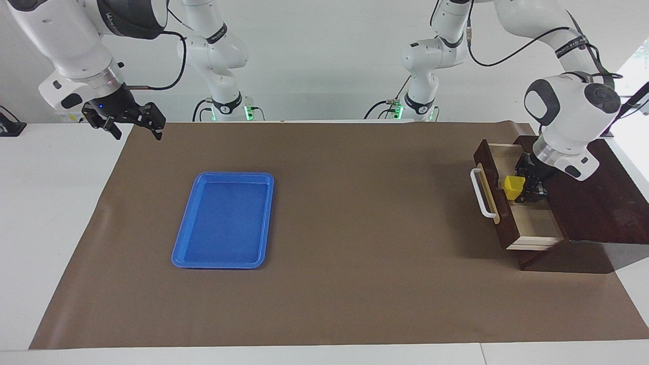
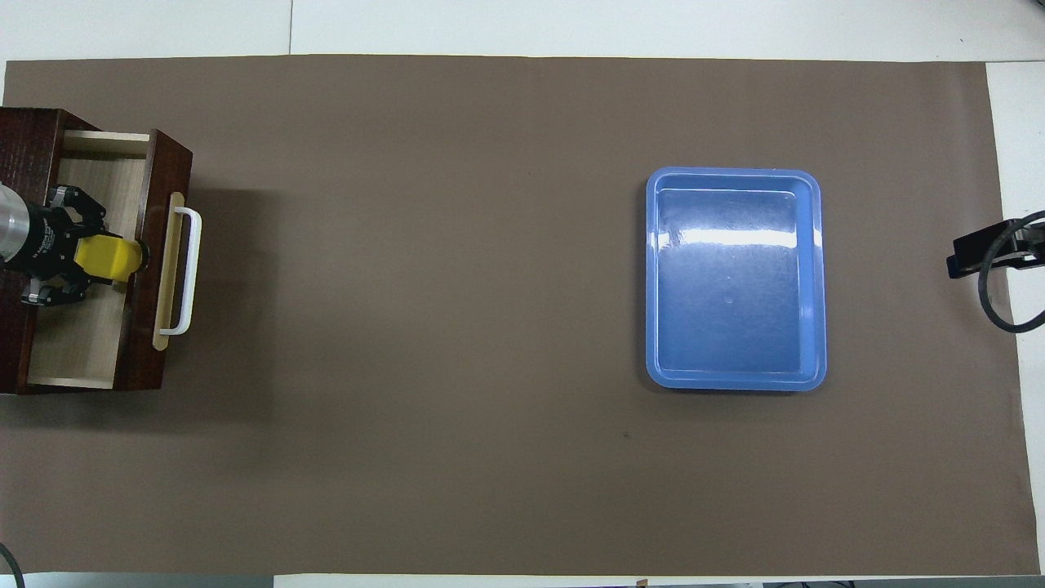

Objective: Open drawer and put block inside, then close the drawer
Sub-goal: 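Lower the cube into the open drawer and open the left gripper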

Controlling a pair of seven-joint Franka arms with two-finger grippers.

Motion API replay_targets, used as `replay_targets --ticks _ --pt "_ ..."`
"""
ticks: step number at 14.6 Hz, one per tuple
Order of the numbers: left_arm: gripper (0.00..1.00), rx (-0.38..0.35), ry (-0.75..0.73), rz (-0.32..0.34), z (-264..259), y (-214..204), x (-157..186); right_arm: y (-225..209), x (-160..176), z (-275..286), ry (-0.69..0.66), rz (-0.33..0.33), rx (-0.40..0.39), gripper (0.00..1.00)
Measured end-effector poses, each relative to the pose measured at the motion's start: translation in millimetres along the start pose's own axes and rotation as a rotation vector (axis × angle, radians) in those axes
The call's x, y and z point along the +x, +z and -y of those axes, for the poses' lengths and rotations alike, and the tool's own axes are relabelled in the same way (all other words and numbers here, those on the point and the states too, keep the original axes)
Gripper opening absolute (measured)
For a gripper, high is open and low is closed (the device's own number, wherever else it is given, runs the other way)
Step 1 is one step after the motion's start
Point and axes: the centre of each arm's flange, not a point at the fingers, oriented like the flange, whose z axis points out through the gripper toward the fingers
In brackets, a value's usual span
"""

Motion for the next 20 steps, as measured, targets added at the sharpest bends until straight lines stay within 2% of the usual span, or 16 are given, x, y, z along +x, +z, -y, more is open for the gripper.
replay_targets --ticks 15,20 --pt "0.56 0.007 -0.003 0.003 7 16 -5 1 -1 1 -0.001 0.009 0.001 1.0" --pt "1.0 -0.015 -0.022 -0.004 5 -4 -7 0 -1 3 0.014 0.008 0.001 1.0"
